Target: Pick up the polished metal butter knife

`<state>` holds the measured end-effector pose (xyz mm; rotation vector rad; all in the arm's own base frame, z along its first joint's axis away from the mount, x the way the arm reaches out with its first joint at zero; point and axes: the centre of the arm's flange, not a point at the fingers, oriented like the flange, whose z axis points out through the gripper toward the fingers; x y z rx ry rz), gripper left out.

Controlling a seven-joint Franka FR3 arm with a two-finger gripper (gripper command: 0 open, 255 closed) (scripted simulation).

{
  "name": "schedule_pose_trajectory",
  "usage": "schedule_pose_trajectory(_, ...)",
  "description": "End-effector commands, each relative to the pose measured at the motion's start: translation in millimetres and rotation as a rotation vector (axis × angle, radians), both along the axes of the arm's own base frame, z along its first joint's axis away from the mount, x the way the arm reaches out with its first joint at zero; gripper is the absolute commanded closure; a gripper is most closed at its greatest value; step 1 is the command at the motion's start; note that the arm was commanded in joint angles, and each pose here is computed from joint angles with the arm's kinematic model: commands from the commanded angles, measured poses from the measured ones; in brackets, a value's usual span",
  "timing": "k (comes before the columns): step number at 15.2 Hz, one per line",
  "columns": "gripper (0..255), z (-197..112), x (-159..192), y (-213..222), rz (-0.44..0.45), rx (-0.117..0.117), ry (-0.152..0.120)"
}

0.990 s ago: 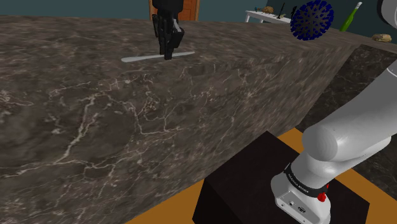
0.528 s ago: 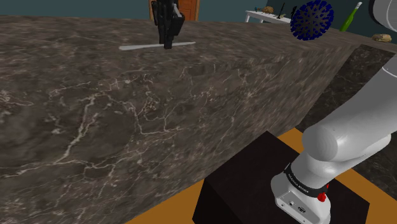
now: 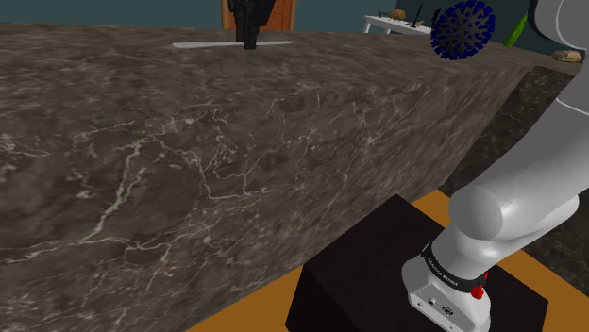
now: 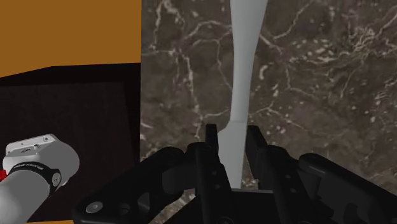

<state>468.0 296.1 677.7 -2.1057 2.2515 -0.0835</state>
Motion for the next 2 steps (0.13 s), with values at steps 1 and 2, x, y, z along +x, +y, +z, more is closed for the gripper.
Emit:
schedule_pose_trajectory(1,255,6.1,0.2,-0.5,0.000,0.000,0.000)
schedule_pose_trajectory(2,255,6.1,0.2,-0.5,-0.001,0.000,0.000)
